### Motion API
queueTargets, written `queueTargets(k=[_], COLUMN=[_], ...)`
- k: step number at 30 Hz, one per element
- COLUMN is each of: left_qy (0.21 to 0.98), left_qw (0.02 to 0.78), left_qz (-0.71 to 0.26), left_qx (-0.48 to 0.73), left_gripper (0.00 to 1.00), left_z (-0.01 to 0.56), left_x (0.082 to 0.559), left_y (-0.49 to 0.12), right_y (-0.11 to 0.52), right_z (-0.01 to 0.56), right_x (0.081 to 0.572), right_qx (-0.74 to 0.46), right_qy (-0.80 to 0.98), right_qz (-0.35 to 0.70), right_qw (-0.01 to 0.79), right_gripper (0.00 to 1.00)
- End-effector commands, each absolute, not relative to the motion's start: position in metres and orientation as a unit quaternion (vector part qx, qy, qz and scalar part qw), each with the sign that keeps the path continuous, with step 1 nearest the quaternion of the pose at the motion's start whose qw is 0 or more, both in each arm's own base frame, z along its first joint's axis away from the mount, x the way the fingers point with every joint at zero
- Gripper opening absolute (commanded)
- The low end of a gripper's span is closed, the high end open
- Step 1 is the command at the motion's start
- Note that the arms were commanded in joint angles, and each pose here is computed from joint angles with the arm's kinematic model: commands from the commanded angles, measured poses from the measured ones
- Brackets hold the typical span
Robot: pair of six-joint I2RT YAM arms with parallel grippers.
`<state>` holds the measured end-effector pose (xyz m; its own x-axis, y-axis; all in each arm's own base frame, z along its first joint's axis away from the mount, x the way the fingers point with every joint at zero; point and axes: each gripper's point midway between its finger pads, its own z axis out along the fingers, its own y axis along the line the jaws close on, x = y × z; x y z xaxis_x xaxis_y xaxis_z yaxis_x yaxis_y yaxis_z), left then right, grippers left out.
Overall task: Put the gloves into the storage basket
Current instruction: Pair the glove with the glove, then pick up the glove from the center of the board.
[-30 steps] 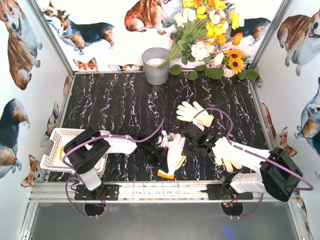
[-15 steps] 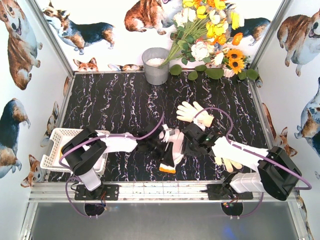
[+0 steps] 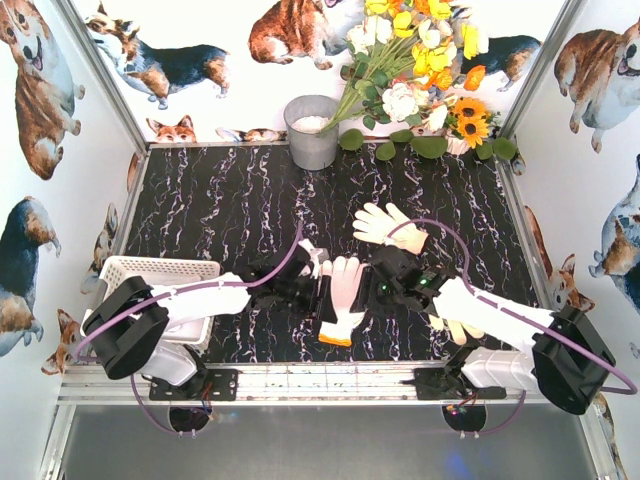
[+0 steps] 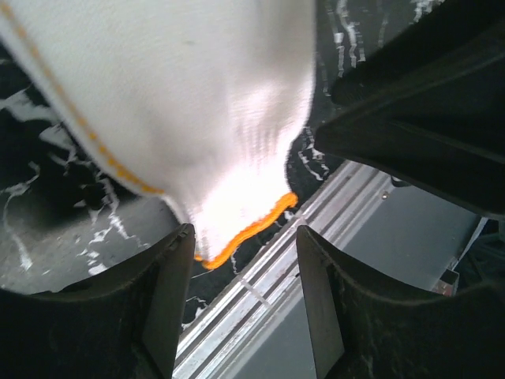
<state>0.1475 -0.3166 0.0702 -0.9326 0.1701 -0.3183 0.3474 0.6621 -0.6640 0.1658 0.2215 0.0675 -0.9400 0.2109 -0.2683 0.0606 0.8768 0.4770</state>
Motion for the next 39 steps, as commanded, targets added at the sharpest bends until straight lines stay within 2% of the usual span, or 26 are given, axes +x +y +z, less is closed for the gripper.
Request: queueTargets(k=[1,5,13,17,20,25,29,32,36,39], left_qy=[0.922,0.928,0.925,0.924,0.922,0.921,0.909,0.903,0.897,0.880], left_qw=[0.131,0.132,0.133,0.137,0.149,0.202,0.280,0.331,0.400,0.445], left_qz=[-0.352,-0.341,-0.348,-0.350,-0.351,-0.327,-0.306,-0.269,-0.189,-0.163], left_qx=[0.096,0.071,0.068,0.067,0.064,0.060,0.047,0.040,0.000,-0.013], left_gripper=[0.49,0.47,0.46,0.46,0.46,0.48,0.52,0.60,0.75,0.82], left_z=[0.059,0.056,0.058,0.060,0.065,0.079,0.104,0.123,0.150,0.178], left_x=[0.159,0.166,0.166,0.166,0.166,0.172,0.187,0.199,0.220,0.231], left_y=[-0.301,-0.294,-0.295,-0.294,-0.290,-0.271,-0.251,-0.230,-0.191,-0.174], right_y=[0.248,0.249,0.239,0.243,0.243,0.236,0.233,0.235,0.249,0.261], right_z=[0.069,0.061,0.031,0.029,0.039,0.060,0.075,0.079,0.087,0.084], right_x=[0.160,0.163,0.169,0.169,0.168,0.160,0.144,0.135,0.133,0.132], right_qx=[0.075,0.075,0.079,0.077,0.070,0.036,-0.040,-0.110,-0.198,-0.246], right_qy=[0.941,0.946,0.964,0.963,0.962,0.961,0.960,0.957,0.940,0.928], right_qz=[0.302,0.289,0.227,0.232,0.235,0.232,0.212,0.195,0.176,0.158], right_qw=[0.131,0.128,0.118,0.111,0.117,0.148,0.178,0.187,0.217,0.231], right_gripper=[0.43,0.38,0.20,0.18,0.23,0.43,0.56,0.58,0.58,0.57])
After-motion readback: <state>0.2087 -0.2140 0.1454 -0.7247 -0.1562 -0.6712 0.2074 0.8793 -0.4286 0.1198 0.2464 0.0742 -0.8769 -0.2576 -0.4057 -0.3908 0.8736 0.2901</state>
